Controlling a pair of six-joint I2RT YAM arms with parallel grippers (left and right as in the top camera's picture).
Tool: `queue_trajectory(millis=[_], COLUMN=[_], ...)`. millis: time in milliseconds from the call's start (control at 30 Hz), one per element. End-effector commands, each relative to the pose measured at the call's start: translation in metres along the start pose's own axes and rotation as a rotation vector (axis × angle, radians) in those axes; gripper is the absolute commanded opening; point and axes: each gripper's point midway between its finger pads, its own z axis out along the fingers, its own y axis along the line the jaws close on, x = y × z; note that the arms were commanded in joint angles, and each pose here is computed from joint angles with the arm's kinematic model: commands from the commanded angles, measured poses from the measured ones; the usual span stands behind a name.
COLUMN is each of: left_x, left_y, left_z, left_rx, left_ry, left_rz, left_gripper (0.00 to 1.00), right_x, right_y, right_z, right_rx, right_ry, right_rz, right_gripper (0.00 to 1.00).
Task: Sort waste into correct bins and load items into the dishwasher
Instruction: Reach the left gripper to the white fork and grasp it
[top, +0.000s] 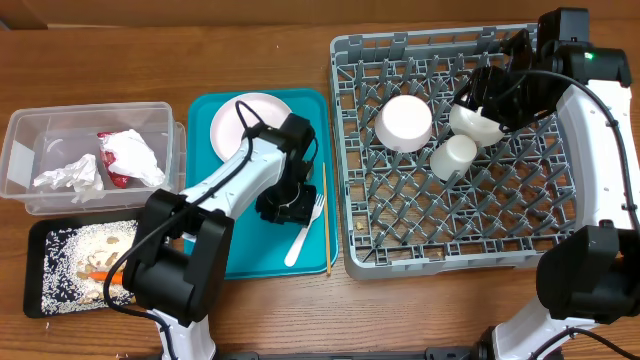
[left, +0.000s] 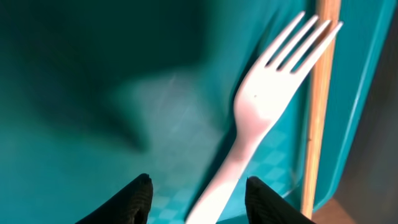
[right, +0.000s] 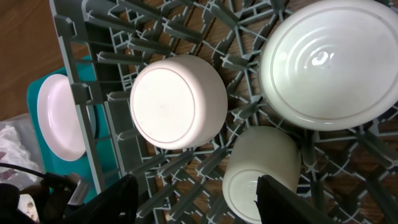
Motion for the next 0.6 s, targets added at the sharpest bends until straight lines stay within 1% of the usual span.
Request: queue_trajectory(millis=[0,100,233,267,367,433,567], left_x=[0.008,0.008,0.004,0.003,0.003,0.007,0.010], left_y=[-0.003,-0.006,-0.016,-0.017,-0.011,-0.006,0.001], left_z=[0.013,0.017,0.022,0.024,0.029,0.034,0.042], left_rx=[0.024,0.025,0.023,-0.001,-0.045,-0.061,-0.083], left_ry=[0.031,0.023,-0.005,-0.017,-0.027,-0.021,-0.023], left_rz=[-0.001,0.027,0.104,0.115,0.085,0.058,0.037], left_gripper=[0.48,0.47,0.47,0.48,0.47,0.41,0.38], right_x=[-0.006,-0.006,-0.006,-0.006,-0.006,-0.006,-0.006], right_y=[0.005,0.005,0.005,0.005,0.005,0.005,0.005], right_z=[-0.012,-0.012,-0.012,-0.012,-0.012,-0.012,-0.012], right_rx=[-0.003,-0.003,-0.003,-0.003,-0.003,-0.003,-0.003], right_ry=[-0.037,-0.037,-0.037,-0.037,-0.037,-0.037,-0.037], right_rz=[-0.017,-0.017,-0.017,-0.017,-0.017,-0.017,-0.017], right_gripper=[0.64,0.64,0.65,0.65,0.65,0.66,0.66])
